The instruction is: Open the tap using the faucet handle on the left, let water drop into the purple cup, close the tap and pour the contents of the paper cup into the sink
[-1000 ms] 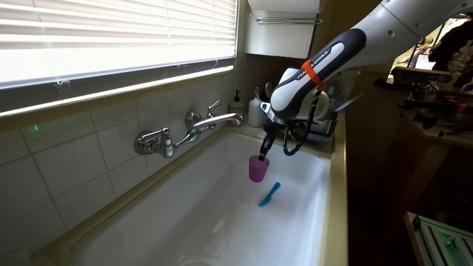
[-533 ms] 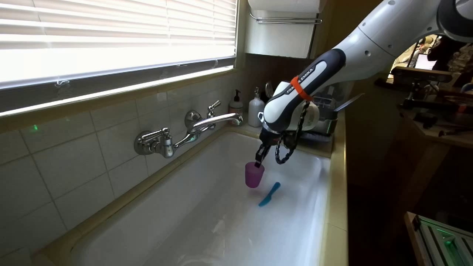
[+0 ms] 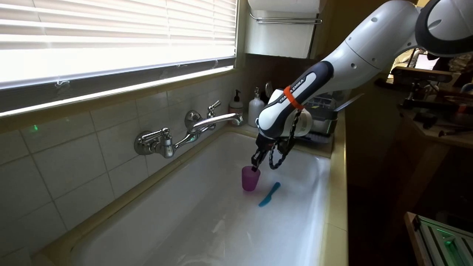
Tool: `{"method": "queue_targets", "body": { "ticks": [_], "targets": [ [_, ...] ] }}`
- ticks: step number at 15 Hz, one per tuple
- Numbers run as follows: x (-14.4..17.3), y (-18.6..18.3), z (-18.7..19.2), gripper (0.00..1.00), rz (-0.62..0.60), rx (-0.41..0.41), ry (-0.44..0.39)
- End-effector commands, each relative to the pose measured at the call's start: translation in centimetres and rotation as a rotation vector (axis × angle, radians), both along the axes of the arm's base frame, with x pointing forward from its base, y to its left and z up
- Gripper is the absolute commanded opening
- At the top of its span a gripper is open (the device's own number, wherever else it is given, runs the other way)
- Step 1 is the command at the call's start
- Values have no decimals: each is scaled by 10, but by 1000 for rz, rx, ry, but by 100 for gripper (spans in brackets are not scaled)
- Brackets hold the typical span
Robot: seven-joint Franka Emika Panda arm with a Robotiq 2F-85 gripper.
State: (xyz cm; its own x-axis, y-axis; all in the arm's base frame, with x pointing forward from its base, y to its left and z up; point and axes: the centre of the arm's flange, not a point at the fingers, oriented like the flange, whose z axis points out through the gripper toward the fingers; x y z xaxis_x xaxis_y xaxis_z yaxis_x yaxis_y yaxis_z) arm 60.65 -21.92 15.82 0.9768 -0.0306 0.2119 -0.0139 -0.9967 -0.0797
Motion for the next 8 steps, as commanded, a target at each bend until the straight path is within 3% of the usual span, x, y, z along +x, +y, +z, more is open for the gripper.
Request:
{"method": "queue_targets", "body": {
  "ticks": [1, 2, 3, 8],
  "targets": [
    [9, -3, -14, 1, -19, 6, 4],
    [10, -3, -15, 30, -23, 3, 5],
    [10, -3, -16, 30, -24, 5, 7],
    [10, -1, -8, 66, -34, 19, -10]
  ]
}}
